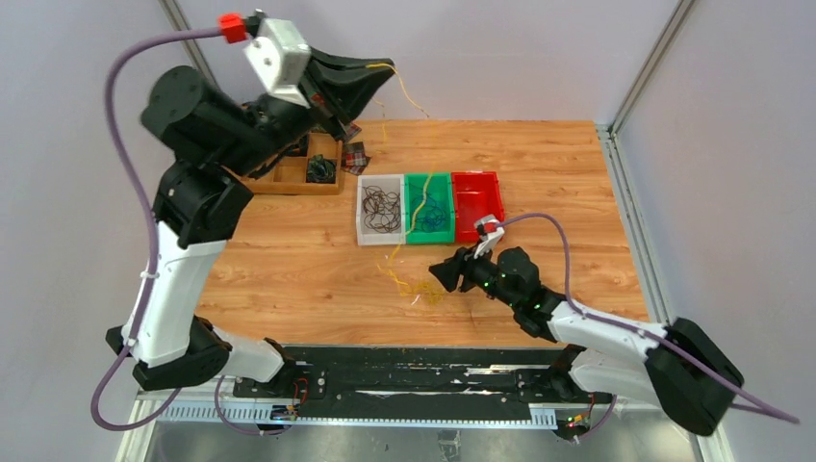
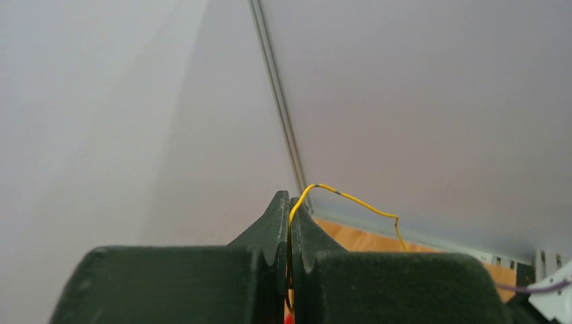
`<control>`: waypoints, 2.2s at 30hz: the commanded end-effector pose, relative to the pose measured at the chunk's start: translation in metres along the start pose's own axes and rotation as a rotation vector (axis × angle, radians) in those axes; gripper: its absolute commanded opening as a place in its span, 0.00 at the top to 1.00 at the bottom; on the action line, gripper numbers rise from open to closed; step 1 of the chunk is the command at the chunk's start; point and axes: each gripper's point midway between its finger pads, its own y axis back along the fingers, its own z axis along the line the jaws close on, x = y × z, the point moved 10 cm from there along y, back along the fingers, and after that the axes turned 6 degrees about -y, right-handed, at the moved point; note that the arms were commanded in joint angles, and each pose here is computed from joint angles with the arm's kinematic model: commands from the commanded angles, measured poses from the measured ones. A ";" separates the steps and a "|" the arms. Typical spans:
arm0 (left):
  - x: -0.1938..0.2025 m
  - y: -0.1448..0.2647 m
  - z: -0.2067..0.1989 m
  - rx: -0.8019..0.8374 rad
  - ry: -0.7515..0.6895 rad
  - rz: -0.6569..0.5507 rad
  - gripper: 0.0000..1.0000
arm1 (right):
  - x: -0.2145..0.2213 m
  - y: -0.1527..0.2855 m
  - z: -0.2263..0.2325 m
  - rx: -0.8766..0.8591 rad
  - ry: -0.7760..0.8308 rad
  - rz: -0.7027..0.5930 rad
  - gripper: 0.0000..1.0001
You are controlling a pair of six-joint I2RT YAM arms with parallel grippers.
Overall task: Untangle the cables
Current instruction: Pick up the cable at the center of the board, then place the cable in the bin.
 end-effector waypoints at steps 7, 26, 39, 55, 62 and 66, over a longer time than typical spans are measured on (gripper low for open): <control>0.146 -0.030 -0.027 0.097 0.130 0.362 1.00 | -0.064 0.048 0.010 0.291 0.073 -0.262 0.31; 0.292 -0.115 -0.041 0.173 0.177 0.579 1.00 | -0.077 0.086 -0.030 0.663 0.078 -0.468 0.35; 0.356 -0.133 -0.050 0.181 0.179 0.619 1.00 | -0.070 0.092 -0.041 0.706 0.069 -0.461 0.38; 0.348 -0.154 -0.029 0.101 0.152 0.534 1.00 | -0.066 0.089 -0.045 0.708 0.043 -0.433 0.39; 0.393 -0.139 -0.041 0.134 0.122 0.639 1.00 | -0.065 0.093 -0.047 0.721 0.036 -0.435 0.40; 0.419 -0.131 -0.049 0.146 0.128 0.702 1.00 | -0.067 0.097 -0.047 0.731 0.035 -0.451 0.40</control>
